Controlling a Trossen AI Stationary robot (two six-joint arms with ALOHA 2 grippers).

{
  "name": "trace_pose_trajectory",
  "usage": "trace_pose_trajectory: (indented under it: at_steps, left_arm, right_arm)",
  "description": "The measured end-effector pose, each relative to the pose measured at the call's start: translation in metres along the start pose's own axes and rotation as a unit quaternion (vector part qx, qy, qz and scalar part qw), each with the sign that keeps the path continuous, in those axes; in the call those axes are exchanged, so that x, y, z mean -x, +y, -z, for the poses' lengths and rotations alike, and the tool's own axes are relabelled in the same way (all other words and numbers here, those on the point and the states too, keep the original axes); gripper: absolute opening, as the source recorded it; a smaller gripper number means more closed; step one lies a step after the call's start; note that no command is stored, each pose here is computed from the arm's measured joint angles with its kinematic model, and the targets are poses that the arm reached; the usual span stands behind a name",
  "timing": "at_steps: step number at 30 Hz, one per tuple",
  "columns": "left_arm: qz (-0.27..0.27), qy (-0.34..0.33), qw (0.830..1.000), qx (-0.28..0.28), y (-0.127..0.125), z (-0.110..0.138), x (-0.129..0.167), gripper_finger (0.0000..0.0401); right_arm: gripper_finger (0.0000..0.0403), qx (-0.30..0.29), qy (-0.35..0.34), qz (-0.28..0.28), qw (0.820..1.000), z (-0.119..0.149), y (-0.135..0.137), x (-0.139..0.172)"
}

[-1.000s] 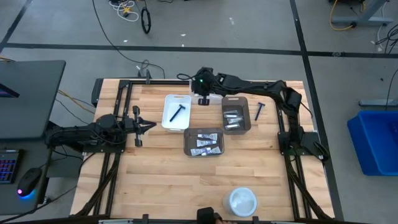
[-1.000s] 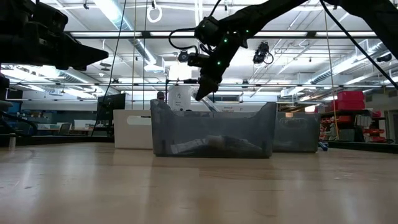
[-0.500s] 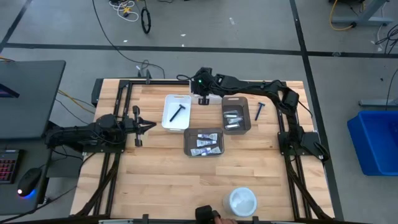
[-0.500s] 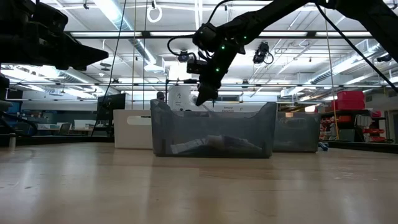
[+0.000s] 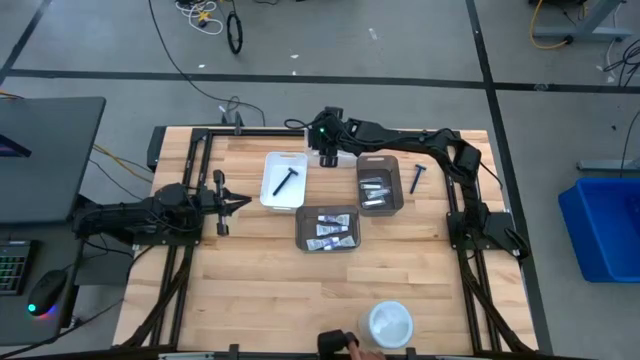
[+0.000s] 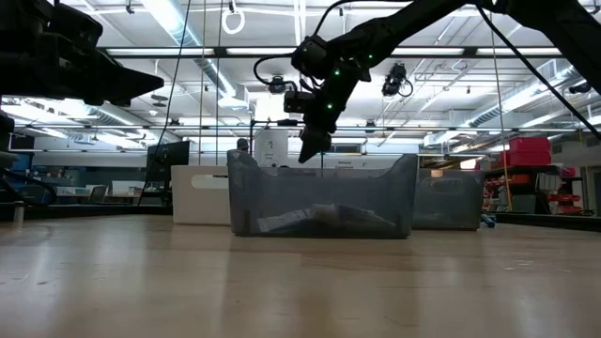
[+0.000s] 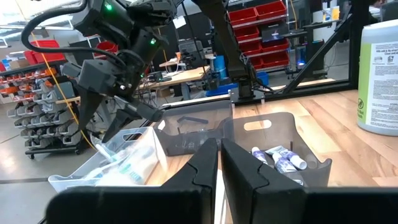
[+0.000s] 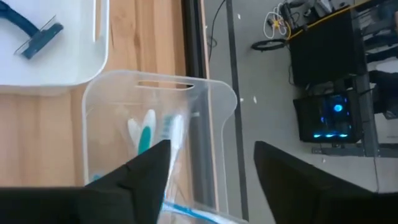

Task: Pick & Place Travel size toiletries
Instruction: Put the blue razor into the white bin

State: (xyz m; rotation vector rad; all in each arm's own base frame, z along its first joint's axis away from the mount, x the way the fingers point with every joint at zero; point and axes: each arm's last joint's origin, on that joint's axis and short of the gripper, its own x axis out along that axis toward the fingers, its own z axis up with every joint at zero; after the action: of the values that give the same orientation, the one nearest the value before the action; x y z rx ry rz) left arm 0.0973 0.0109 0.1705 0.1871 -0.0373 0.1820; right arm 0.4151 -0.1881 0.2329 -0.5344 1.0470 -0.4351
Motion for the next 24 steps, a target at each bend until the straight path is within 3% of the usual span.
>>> trace_pose_trajectory:
  at_steps: [6,13,19,24]
  left_arm:
    - [0.000,0.000,1.000,0.000,0.000,0.000,0.000,0.0027]
    - [0.000,0.000,1.000,0.000,0.000,0.000,0.000,0.0027]
    - [0.000,0.000,1.000,0.000,0.000,0.000,0.000,0.0027]
    - [0.000,0.000,1.000,0.000,0.000,0.000,0.000,0.0027]
  right_arm:
    - [0.0278,-0.016,-0.005,0.000,1.000,-0.003,-0.003,0.014]
    - [0.0272,-0.050,-0.021,0.000,0.999,-0.002,-0.019,0.053]
    - [0.0252,-0.105,-0.013,-0.053,0.993,0.007,-0.026,0.084]
    - [0.0241,-0.102,-0.015,-0.115,0.988,0.020,-0.026,0.113]
